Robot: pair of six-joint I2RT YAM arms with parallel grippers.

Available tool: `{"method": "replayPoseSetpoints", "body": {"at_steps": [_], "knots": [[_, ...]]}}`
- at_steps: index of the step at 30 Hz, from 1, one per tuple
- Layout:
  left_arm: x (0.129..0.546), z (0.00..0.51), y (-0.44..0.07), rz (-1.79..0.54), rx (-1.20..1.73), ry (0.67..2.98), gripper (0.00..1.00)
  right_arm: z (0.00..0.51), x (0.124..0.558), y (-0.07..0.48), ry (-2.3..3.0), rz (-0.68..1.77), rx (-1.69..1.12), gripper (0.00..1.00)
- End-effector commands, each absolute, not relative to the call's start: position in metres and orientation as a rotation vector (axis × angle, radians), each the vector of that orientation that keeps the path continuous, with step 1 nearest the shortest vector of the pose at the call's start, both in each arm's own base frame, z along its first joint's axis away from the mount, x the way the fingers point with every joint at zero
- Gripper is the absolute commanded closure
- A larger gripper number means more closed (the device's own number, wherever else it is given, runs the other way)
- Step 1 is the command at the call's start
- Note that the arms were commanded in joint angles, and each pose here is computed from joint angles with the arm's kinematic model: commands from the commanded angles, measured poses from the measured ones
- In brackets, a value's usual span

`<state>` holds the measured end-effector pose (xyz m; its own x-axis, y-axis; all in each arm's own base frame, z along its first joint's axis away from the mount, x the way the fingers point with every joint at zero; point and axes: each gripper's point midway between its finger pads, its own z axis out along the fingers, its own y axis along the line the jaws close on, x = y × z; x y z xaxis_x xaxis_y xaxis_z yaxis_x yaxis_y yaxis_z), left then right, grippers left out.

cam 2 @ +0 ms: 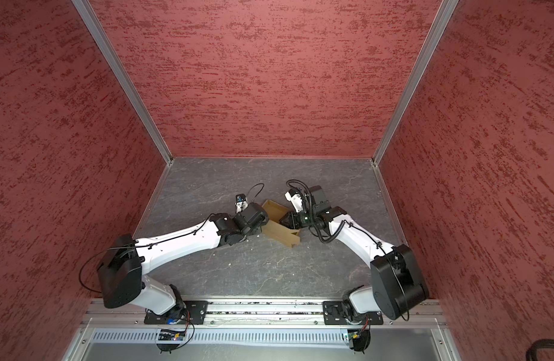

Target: Fold the paper box

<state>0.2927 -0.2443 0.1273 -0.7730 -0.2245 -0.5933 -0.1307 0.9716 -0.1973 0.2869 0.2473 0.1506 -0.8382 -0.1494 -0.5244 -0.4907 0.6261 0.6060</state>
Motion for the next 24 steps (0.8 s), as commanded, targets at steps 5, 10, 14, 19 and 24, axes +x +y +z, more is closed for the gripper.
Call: {"method": "replayPoseSetpoints", "body": {"at_steps": [5,10,14,19,24], "knots": [[0.324,0.132,-0.256,-0.229,-0.172,2.469,0.77,0.169,0.293,0.266,2.367,1.133,-0.546,0.76],[0.34,0.138,-0.261,-0.248,-0.162,2.455,0.77,0.176,0.296,0.271,2.344,1.144,-0.55,0.75],[0.35,0.142,-0.262,-0.253,-0.15,2.448,0.77,0.171,0.298,0.276,2.361,1.147,-0.555,0.76],[0.362,0.147,-0.261,-0.253,-0.142,2.439,0.77,0.17,0.299,0.282,2.362,1.15,-0.566,0.75],[0.373,0.152,-0.261,-0.256,-0.125,2.429,0.77,0.171,0.297,0.287,2.352,1.167,-0.569,0.75]]}}
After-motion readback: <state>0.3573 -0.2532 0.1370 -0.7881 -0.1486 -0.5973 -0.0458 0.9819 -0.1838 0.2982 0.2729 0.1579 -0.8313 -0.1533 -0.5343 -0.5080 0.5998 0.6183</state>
